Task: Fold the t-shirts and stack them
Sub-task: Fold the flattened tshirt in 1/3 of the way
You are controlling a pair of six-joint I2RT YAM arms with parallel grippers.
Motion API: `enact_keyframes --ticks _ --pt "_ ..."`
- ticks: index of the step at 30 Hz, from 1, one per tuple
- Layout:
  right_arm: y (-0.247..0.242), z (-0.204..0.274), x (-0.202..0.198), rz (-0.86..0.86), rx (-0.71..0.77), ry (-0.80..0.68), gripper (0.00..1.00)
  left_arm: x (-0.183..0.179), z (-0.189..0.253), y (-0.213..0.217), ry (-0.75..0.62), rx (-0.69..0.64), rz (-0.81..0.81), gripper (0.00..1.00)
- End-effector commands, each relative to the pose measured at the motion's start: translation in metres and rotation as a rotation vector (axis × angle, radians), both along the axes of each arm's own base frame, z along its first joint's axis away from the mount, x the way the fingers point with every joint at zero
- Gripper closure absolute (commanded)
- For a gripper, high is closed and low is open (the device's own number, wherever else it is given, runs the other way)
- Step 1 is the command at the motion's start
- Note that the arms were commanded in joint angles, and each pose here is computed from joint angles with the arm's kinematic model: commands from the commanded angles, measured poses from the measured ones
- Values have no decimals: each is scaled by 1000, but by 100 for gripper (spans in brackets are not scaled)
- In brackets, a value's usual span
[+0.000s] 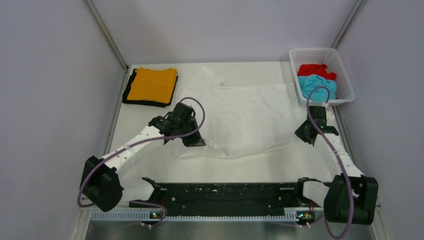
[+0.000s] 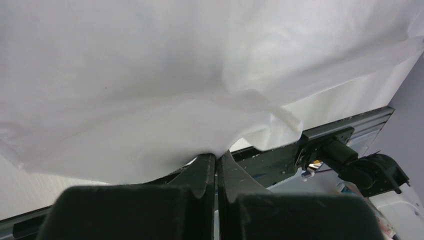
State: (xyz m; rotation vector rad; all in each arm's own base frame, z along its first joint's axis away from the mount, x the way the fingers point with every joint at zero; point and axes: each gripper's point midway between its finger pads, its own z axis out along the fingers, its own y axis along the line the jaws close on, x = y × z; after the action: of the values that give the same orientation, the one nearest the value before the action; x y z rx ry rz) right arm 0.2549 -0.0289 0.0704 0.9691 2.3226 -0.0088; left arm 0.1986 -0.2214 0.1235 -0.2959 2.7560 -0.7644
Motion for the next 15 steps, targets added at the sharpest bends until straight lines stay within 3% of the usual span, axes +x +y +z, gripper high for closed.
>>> enact_keyframes --ticks 1,7,15 --pt "-4 26 38 39 -15 -81 100 29 17 -2 -29 -36 -2 100" --pt "-6 37 66 55 -28 -98 100 60 24 9 -68 -56 47 100" --pt "-5 49 92 66 -33 -119 100 100 45 18 -181 13 3 100"
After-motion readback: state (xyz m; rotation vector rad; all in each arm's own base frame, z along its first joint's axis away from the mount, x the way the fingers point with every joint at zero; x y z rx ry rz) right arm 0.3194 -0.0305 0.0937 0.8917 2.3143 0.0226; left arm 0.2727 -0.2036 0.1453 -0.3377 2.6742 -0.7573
